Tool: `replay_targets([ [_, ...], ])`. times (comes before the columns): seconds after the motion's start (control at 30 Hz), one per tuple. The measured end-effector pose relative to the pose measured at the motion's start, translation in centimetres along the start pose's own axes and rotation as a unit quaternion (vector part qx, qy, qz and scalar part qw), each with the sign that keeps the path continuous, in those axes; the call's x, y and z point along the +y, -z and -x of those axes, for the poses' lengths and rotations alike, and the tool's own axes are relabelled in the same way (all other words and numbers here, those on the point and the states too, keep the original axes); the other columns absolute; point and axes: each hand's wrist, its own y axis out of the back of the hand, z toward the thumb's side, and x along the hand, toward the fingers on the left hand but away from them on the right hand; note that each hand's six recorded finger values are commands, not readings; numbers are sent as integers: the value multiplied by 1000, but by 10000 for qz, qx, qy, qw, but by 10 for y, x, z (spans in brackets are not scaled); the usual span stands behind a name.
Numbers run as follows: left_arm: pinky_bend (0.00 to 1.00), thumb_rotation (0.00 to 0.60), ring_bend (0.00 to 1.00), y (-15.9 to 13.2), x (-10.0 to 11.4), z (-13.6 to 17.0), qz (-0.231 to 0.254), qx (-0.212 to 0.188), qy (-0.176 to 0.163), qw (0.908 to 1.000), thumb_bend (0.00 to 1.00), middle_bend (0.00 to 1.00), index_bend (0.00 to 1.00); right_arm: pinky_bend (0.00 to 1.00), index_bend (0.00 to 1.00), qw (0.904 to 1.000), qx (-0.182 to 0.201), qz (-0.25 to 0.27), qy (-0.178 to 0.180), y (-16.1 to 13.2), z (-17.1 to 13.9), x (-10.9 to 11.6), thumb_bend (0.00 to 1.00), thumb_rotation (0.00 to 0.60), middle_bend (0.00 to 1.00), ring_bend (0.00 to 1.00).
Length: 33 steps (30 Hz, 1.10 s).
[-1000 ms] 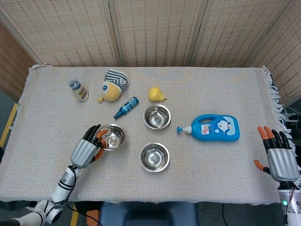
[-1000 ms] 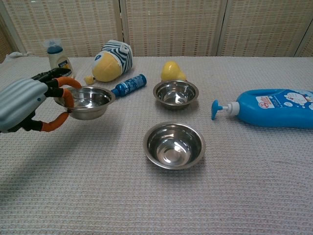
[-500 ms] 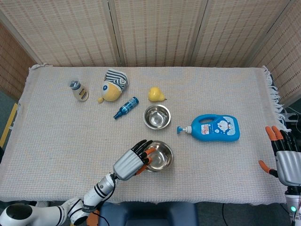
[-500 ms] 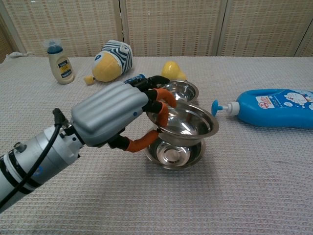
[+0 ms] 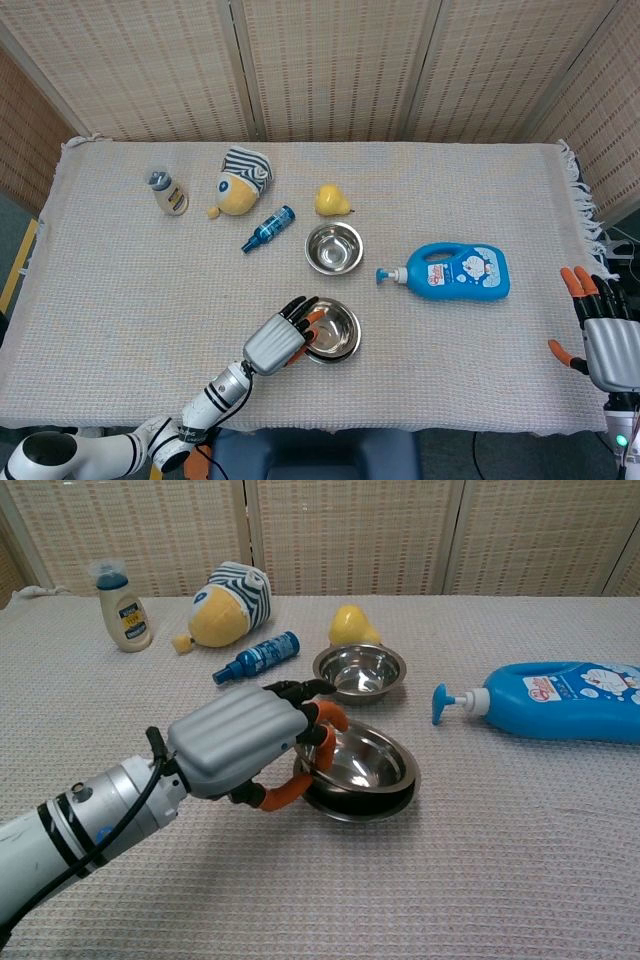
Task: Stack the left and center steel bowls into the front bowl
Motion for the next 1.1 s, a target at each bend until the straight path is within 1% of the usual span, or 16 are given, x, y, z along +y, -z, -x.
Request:
replay_targets([
  [0.03,99,600,0,-1,-2,1,55,13,94,9999,408,53,1,0,0,10000,-6,-1,-28,0,1,-1,86,600,0,0],
  [0.07,99,600,0,-3,-4,2,132,22,218,9997,400,42,0,0,0,10000,-19,-1,-36,1,2,-2,86,600,0,0],
  [0.17,99,600,0,-9,-7,3,223,23,448,9987,393,30,0,0,0,10000,-69,20,-1,2,4,0,86,600,0,0],
  [0.3,99,600,0,-13,-3,5,186,-13,518,9985,393,21,0,0,0,10000,-85,19,-25,4,7,-1,86,600,0,0],
  [0.4,99,600,0,-10,5,10,138,-13,531,9985,393,18,0,0,0,9999,13,10,-145,-1,12,-5,86,600,0,0],
  [0.5,99,600,0,-1,16,19,79,65,510,9986,393,19,0,0,0,9994,243,-29,-263,-11,24,-8,86,600,0,0],
  [0.63,101,600,0,16,32,33,8,289,440,9986,394,20,0,0,0,9972,625,-162,-364,-34,45,-8,86,600,0,0],
  [0.7,101,600,0,28,40,43,-101,451,374,9982,394,20,0,0,0,9956,808,-240,-416,-46,55,-10,86,600,0,0],
  [0.83,101,600,0,55,51,69,-353,838,287,9954,392,22,0,0,0,9891,1273,-416,-608,-77,79,-18,86,600,0,0],
  [0.93,101,600,0,80,57,98,-590,1199,278,9906,391,21,0,0,7,9819,1649,-531,-769,-103,98,-27,86,600,0,0],
  [1.0,101,600,0,99,60,121,-705,1507,310,9856,390,21,0,0,42,9768,1873,-612,-834,-120,110,-34,87,600,0,0],
  [1.1,101,600,0,122,61,148,-730,1915,407,9779,390,21,0,0,97,9689,2204,-709,-869,-148,126,-47,88,600,0,0],
])
